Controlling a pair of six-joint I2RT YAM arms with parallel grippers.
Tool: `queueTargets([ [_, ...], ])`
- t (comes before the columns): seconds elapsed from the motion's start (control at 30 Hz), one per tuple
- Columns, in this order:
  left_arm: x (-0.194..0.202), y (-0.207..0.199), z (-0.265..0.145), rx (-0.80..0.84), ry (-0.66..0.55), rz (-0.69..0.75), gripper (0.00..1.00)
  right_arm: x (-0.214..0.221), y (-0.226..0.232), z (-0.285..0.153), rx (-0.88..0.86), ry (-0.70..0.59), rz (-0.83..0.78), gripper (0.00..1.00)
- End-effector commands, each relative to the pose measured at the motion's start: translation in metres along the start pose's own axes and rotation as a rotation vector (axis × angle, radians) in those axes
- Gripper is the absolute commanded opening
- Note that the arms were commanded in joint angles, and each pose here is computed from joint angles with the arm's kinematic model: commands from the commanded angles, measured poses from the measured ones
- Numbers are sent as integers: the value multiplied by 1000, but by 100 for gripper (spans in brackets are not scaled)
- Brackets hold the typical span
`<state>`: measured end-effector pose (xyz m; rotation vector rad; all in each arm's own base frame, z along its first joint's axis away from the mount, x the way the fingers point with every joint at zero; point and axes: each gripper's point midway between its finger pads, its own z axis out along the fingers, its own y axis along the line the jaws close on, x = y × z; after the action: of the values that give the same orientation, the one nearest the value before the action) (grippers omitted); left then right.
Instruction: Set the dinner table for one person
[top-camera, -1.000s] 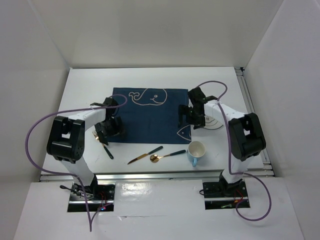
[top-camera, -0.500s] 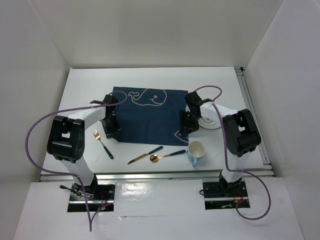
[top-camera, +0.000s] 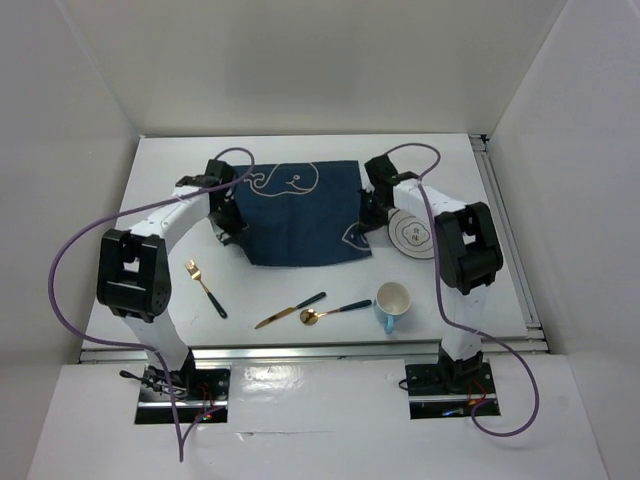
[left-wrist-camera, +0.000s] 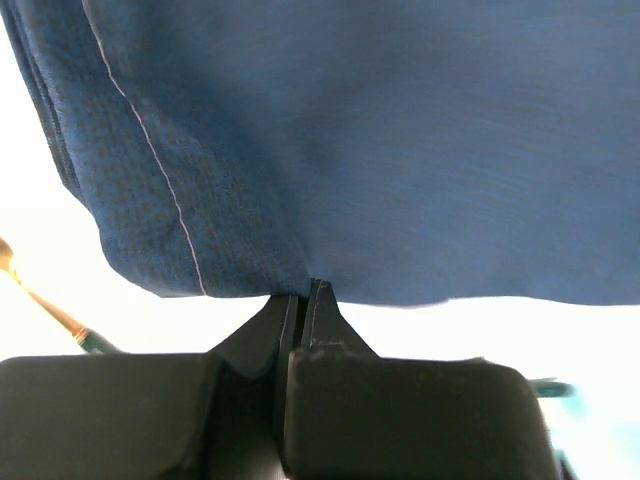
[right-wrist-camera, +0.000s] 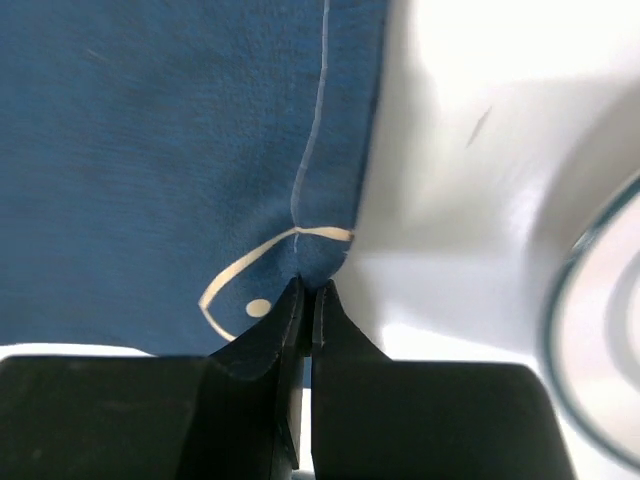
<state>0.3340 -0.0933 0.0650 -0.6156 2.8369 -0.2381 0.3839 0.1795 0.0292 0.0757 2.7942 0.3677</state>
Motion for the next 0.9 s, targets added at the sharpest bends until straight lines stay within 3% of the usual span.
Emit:
queueTargets([
  [0.0, -30, -35, -20, 96, -45, 28, 0, -75, 0, -32, -2, -179, 16, 0],
  [0.1, -50, -57, -37, 132, -78, 51, 0, -108, -5, -50, -5, -239, 34, 0],
  [0.27, -59, -63, -40, 137, -85, 52, 0, -109, -22, -59, 2, -245, 57, 0],
  [0.6, -3, -23, 4, 72, 27, 22, 0, -9, -57, -32, 60, -87, 102, 0],
  [0.87, 12, -11, 9, 32, 47, 18, 0, 5, -65, -41, 87, -93, 113, 0],
])
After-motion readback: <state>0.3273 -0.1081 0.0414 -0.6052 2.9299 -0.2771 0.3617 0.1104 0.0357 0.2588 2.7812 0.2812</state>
